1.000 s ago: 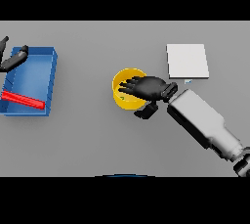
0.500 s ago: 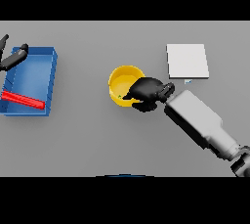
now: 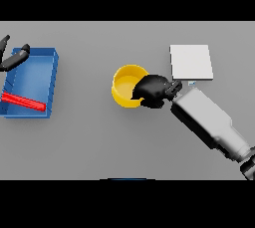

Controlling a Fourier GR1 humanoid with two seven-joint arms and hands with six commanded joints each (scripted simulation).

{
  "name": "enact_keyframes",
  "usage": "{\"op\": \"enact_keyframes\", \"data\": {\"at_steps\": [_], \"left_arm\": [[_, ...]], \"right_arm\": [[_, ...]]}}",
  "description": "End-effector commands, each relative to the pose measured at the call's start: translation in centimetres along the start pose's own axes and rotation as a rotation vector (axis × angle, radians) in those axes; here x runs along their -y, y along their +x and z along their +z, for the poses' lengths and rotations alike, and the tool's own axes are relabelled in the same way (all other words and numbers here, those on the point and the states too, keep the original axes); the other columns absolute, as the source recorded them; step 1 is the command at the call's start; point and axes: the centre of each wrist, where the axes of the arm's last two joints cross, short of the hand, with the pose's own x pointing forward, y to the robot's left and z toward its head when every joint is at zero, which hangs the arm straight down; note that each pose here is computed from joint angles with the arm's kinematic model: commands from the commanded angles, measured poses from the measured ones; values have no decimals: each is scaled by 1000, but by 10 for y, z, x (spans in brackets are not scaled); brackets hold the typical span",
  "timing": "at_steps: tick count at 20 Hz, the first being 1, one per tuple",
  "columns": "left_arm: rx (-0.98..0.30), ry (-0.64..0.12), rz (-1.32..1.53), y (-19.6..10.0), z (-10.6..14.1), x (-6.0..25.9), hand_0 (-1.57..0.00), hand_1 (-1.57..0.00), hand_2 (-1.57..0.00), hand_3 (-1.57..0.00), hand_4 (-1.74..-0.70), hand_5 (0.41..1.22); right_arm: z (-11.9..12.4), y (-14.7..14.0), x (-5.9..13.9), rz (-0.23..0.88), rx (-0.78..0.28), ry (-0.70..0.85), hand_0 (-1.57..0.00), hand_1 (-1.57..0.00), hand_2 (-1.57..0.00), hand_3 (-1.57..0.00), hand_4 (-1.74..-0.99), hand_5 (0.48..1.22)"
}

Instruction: Pick up the red beaker and tilt it to pour out 1 green nut into yellow bowl. Pick up the yellow bowl and place it on the metallic measuring scale.

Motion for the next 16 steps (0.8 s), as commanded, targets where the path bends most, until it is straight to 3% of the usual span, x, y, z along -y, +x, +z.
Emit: {"op": "enact_keyframes", "data": {"at_steps": [1,6,7,12,16], "left_arm": [[12,-1,3,-2,4,2,1,1,1,1,-778,704],[20,4,9,3,7,-1,1,1,1,1,-776,702],[11,4,12,5,4,-3,1,1,1,1,-780,702],[25,-2,23,7,3,-3,1,1,1,1,-799,704],[12,-11,47,7,6,-6,1,1,1,1,-820,717]], "right_arm": [[5,-1,1,-3,-13,7,-1522,-1520,-1415,-1185,-1724,1209],[24,-1,26,3,-58,-21,-1555,-1554,-1491,-1153,-1735,1217],[26,-1,30,7,-71,-30,-1558,-1558,-1451,-1204,-1736,1218],[51,-5,29,15,-110,-57,-1567,-1567,-1507,-1179,-1739,1219],[70,-26,39,6,-219,-109,-1545,-1569,-1487,-1183,-1740,1220]]}}
